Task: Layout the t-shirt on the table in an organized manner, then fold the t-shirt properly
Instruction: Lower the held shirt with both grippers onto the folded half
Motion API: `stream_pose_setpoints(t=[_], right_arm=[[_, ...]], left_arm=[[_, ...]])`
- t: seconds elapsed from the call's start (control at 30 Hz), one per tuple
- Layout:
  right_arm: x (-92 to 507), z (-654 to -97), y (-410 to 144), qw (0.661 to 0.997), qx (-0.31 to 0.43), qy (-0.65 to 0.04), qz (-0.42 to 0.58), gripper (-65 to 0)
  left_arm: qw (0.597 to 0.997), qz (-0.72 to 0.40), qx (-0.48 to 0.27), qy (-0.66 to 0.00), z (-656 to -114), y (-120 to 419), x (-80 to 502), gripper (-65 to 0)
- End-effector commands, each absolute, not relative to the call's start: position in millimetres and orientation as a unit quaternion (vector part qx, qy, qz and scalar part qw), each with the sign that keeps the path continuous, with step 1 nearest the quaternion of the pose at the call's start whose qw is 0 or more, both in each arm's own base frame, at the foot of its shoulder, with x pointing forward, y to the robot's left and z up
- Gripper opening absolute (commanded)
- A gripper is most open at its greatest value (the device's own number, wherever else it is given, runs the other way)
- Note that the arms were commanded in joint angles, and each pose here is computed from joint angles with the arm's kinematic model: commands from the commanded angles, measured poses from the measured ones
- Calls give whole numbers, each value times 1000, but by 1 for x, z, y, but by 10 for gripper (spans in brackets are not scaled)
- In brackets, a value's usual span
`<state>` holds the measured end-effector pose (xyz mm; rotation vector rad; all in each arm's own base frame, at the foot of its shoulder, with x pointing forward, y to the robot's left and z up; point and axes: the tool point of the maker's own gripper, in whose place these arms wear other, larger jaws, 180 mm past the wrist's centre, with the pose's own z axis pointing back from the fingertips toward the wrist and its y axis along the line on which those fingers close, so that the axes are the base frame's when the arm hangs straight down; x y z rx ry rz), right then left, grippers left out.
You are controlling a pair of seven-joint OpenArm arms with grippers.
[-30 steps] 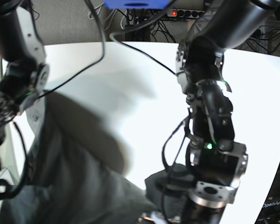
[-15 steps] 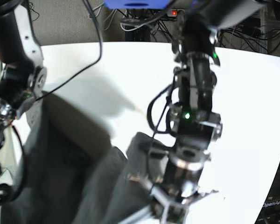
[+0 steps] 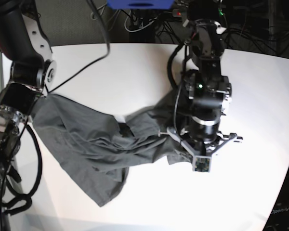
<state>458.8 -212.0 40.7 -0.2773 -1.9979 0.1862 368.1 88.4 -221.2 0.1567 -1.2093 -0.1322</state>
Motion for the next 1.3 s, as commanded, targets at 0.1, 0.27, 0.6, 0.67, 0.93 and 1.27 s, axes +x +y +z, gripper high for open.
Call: stream_pose_setpoints(t=[0.1, 0.27, 0.6, 0.67, 0.93, 1.27], right_arm=[[443, 33, -199, 516, -104, -846, 82, -650], [430, -20, -183, 555, -82, -823, 83, -649], [403, -97, -167, 621, -52, -779, 76, -475], [398, -108, -164, 631, -46, -771, 74, -449], [377, -164, -149, 683, -19, -727, 72, -435], [345, -194, -66, 699, 68, -697, 142, -379]], left_arm=[[798, -59, 68, -597, -201, 85, 374, -646], [780, -61, 68, -619, -180, 81, 385, -646], [683, -86, 60, -723, -68, 53, 415, -646], [660, -95, 58, -743, -43, 45, 418, -646], [591, -117, 58, -796, 26, 23, 419, -646], [537, -133, 61, -831, 48, 12, 432, -646]])
